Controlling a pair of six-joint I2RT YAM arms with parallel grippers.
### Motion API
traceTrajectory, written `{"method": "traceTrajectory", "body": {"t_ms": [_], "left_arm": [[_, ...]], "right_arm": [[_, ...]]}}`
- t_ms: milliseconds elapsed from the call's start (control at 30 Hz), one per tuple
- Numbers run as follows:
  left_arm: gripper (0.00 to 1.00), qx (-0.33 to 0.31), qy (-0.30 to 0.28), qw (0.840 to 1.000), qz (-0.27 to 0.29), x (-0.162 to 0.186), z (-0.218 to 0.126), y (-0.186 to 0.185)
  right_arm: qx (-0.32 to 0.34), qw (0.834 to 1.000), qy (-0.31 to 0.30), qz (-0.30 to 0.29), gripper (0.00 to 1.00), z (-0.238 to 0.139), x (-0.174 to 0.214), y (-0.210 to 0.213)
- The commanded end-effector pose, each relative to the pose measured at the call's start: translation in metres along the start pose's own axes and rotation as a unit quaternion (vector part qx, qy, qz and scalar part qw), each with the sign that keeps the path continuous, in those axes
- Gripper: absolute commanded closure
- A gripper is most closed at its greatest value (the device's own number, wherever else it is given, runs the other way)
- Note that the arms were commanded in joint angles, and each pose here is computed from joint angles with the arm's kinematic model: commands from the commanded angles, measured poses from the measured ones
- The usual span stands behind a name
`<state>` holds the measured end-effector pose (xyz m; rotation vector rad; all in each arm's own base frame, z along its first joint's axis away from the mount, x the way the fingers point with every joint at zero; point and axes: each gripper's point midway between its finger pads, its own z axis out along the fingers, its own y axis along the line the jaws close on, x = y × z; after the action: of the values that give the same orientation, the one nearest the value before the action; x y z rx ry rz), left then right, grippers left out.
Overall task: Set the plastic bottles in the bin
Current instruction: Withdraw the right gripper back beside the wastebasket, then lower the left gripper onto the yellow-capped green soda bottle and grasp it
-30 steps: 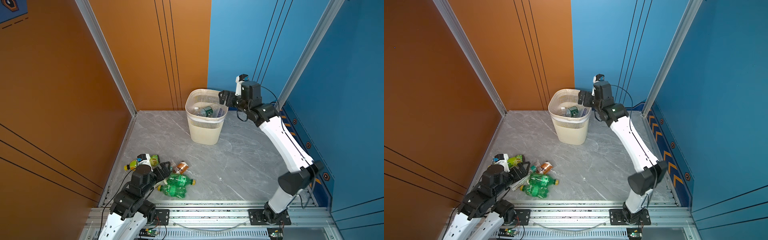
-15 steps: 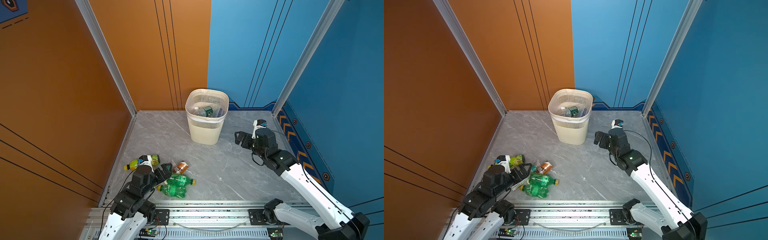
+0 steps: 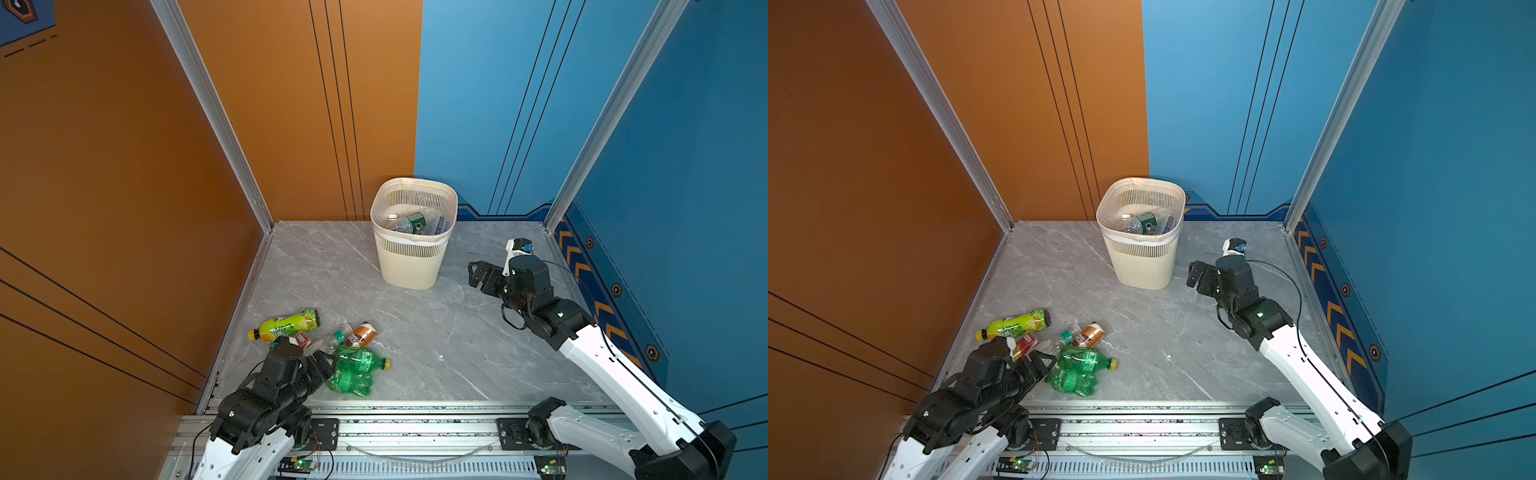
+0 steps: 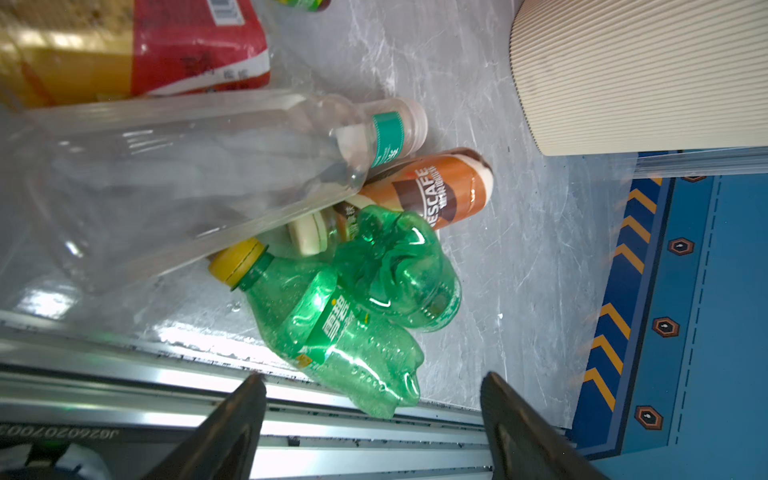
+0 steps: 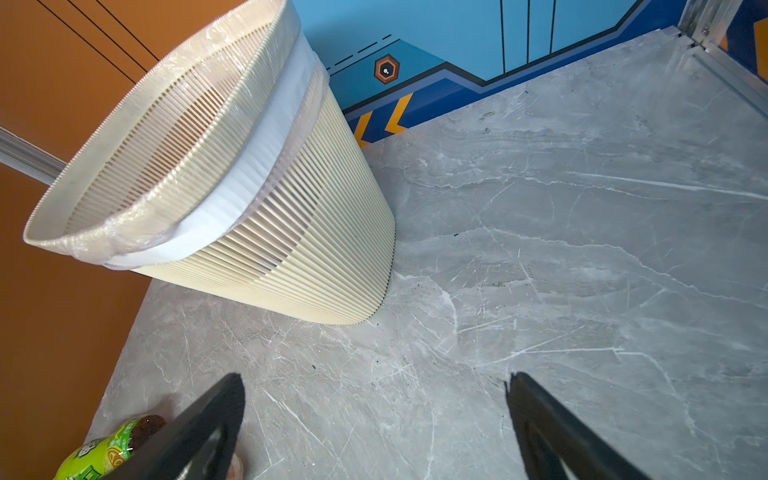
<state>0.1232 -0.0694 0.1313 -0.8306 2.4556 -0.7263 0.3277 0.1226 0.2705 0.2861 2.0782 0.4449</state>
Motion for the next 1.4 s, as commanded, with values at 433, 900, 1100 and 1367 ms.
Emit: {"method": "traceTrajectory", "body": {"t_ms": [433,900,1100,1367], "left_arm": [[0.25,-0.073,0.121,0.990,-0.005,0.045,0.011,0.023],[0.24,-0.108,0.146,0.983,0.040,0.062,0.040,0.023],[0.24,-0.113,0.132,0.984,0.044,0.060,0.055,0.022],[0.23,-0.097,0.099,0.990,0.023,0.054,0.068,0.025]], "right_arm": [[-0.004,1.000,-0.020,0.020,0.00,0.003,-0.014,-0.006],[-0.006,0.999,-0.020,0.030,0.00,0.008,-0.018,-0.012],[-0.003,0.999,-0.020,0.031,0.00,0.006,-0.019,-0.017],[-0.001,0.999,-0.021,0.036,0.00,0.004,-0.019,-0.023]]}}
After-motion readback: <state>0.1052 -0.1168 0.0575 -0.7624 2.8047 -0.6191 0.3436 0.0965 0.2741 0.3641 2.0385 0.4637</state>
